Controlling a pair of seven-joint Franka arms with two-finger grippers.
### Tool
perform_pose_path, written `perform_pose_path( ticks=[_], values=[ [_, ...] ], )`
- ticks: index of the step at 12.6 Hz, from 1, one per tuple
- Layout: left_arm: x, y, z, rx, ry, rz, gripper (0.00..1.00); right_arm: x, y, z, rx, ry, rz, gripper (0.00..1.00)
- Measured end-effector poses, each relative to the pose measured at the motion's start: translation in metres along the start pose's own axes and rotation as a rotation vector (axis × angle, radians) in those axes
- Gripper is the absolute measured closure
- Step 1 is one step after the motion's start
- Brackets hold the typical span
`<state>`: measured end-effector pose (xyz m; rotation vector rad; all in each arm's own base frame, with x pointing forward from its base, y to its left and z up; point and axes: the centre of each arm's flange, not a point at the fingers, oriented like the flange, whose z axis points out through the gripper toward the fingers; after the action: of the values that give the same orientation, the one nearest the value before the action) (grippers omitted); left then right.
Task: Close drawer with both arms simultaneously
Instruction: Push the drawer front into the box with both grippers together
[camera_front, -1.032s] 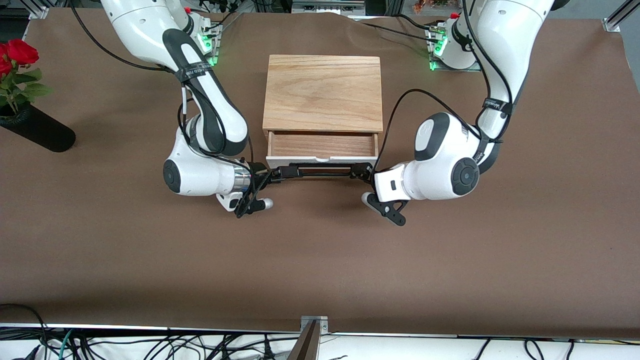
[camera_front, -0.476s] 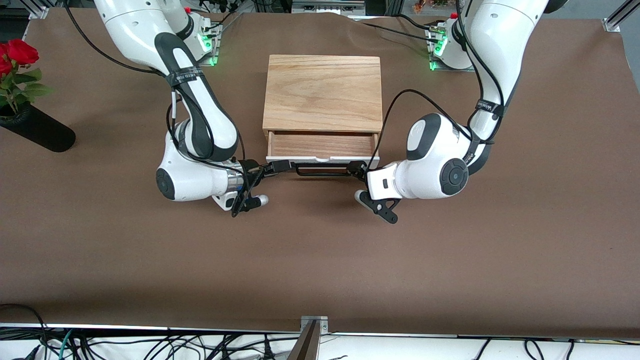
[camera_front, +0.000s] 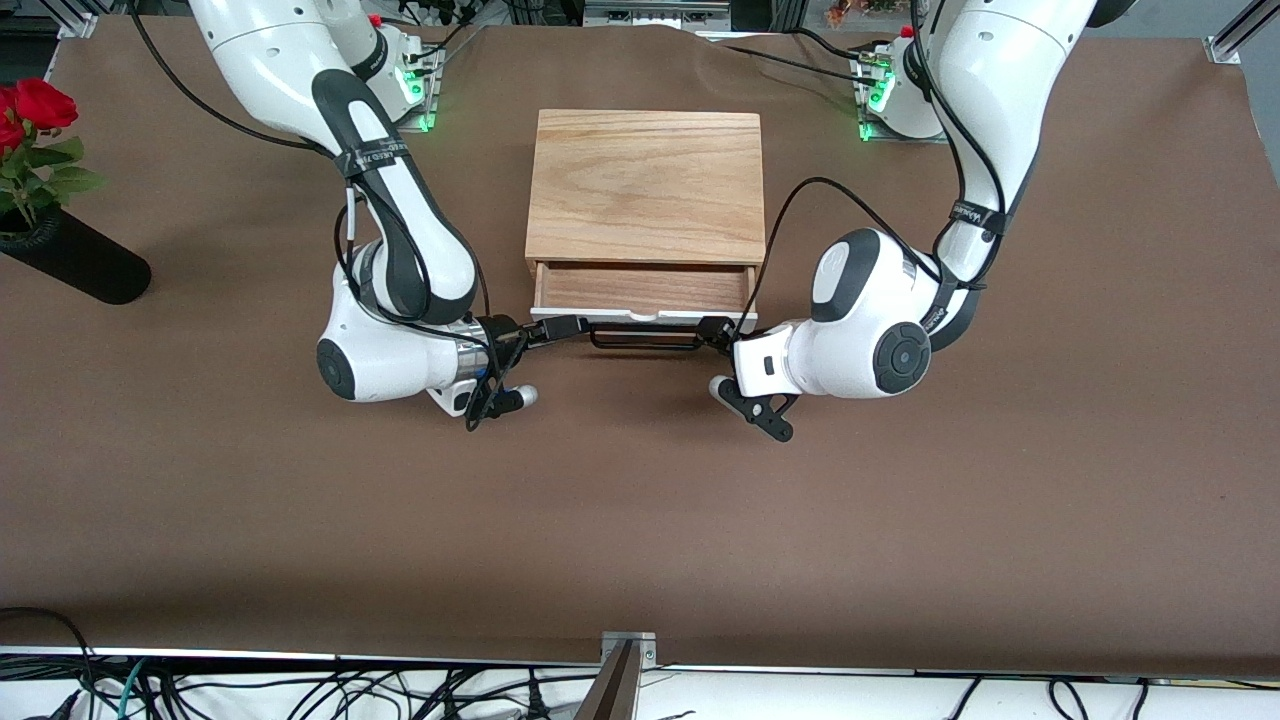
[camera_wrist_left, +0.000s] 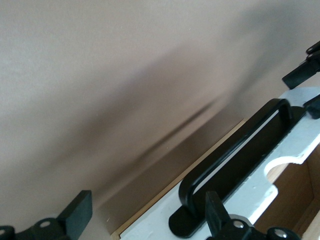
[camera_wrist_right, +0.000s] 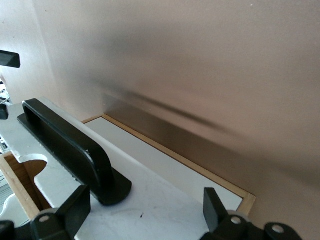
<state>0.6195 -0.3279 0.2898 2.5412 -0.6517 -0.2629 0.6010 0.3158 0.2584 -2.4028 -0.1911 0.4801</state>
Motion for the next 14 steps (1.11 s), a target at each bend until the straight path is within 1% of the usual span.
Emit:
perform_pose_path(
  ticks=[3, 10, 12, 14],
  values=[
    [-0.006, 0.000, 0.006, -0.010, -0.043, -0.036, 0.00, -0.001, 0.001, 0.001, 0.001, -0.008, 0.001, 0.00],
    [-0.015, 0.000, 0.012, -0.027, -0.111, -0.062, 0.00, -0.008, 0.004, 0.008, 0.010, -0.068, 0.015, 0.00],
    [-0.019, -0.001, 0.015, -0.047, -0.140, -0.076, 0.00, -0.012, 0.007, 0.013, 0.013, -0.093, 0.022, 0.00],
    [-0.023, -0.005, 0.016, -0.090, -0.153, -0.104, 0.00, -0.014, 0.011, 0.017, 0.015, -0.102, 0.032, 0.00]
  ],
)
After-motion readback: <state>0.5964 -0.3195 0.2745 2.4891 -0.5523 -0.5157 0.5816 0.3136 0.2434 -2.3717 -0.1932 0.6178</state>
